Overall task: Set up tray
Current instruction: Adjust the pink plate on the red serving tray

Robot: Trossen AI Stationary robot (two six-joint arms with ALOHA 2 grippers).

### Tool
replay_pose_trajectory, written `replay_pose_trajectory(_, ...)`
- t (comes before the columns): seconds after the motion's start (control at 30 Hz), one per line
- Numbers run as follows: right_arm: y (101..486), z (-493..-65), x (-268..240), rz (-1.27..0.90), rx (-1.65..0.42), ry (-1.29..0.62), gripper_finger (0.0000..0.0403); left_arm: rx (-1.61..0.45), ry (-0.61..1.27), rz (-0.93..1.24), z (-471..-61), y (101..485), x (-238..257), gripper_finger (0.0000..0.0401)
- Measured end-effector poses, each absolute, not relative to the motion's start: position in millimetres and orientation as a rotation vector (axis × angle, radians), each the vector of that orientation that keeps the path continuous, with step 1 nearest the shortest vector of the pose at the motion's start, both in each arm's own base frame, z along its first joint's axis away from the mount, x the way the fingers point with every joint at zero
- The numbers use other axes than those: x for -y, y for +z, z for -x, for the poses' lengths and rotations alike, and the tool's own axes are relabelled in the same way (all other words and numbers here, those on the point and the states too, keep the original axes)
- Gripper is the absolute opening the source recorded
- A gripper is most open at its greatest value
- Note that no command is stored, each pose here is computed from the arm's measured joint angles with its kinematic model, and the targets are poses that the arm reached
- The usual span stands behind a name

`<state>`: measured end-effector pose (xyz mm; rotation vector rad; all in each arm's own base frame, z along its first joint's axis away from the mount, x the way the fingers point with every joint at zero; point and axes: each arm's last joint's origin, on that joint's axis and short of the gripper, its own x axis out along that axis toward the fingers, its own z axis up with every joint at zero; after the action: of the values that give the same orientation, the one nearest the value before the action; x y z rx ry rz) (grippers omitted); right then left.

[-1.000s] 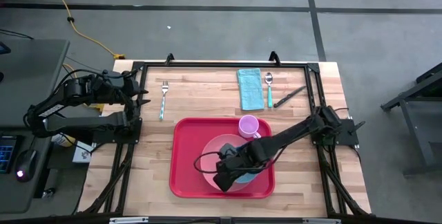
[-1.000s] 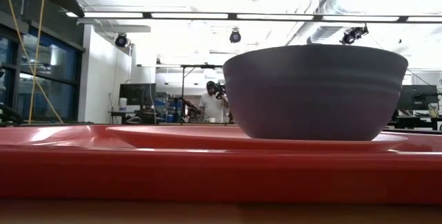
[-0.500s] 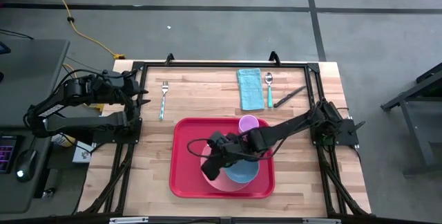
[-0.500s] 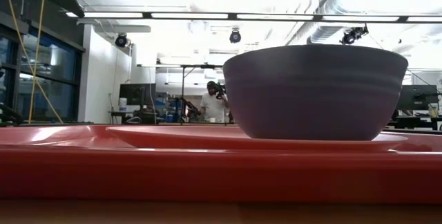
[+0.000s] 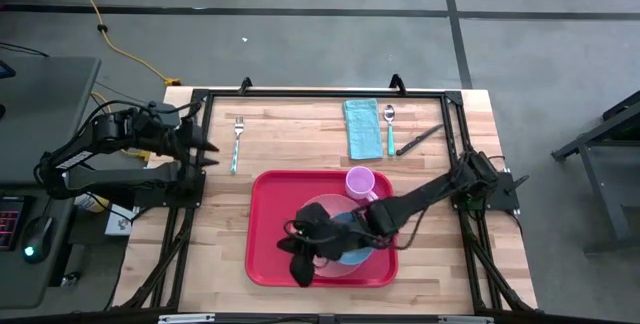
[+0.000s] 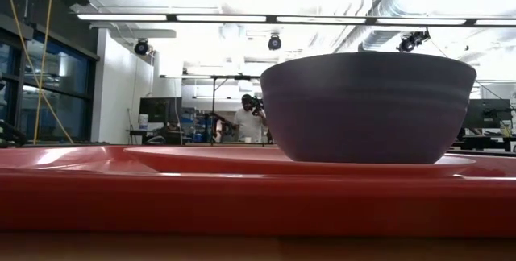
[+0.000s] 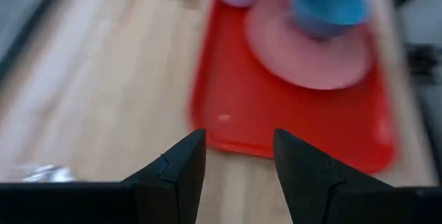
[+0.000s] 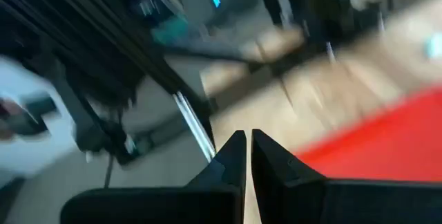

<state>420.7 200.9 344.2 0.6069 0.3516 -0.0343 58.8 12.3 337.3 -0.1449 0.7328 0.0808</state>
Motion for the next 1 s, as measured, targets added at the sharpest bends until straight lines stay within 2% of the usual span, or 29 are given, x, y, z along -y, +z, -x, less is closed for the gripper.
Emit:
replay_pose_trajectory(0.13, 373, -406, -210, -0.524, -0.181, -0.047, 0.0, -0.724, 0.025, 0.221, -59, 338, -10, 0.02)
replay_pose_trajectory(0.27, 400, -384, -210, -0.442, -0.094, -0.128, 0.0, -0.729, 0.028, 0.26, -61, 334, -10, 0.02)
replay_pose_trajectory(0.47, 452, -340, -191, -0.3, 0.017, -0.263, 0.0, -0.827, -0.046, 0.327, -75, 295, -12, 0.02)
replay_pose_trajectory(0.6, 482, -305, -165, -0.237, 0.019, -0.347, 0.0, -0.845, -0.049, 0.343, -85, 270, -15, 0.02)
replay_pose_trajectory(0.73, 500, -269, -131, -0.204, -0.026, -0.443, 0.0, -0.78, -0.073, 0.342, -98, 253, -18, 0.02)
replay_pose_trajectory(0.83, 507, -241, -103, -0.202, -0.062, -0.536, 0.0, -0.752, -0.078, 0.365, -107, 238, -21, 0.02)
replay_pose_trajectory(1.0, 512, -205, -65, -0.228, -0.111, -0.639, 0.0, -0.816, -0.069, 0.426, -117, 205, -24, 0.02)
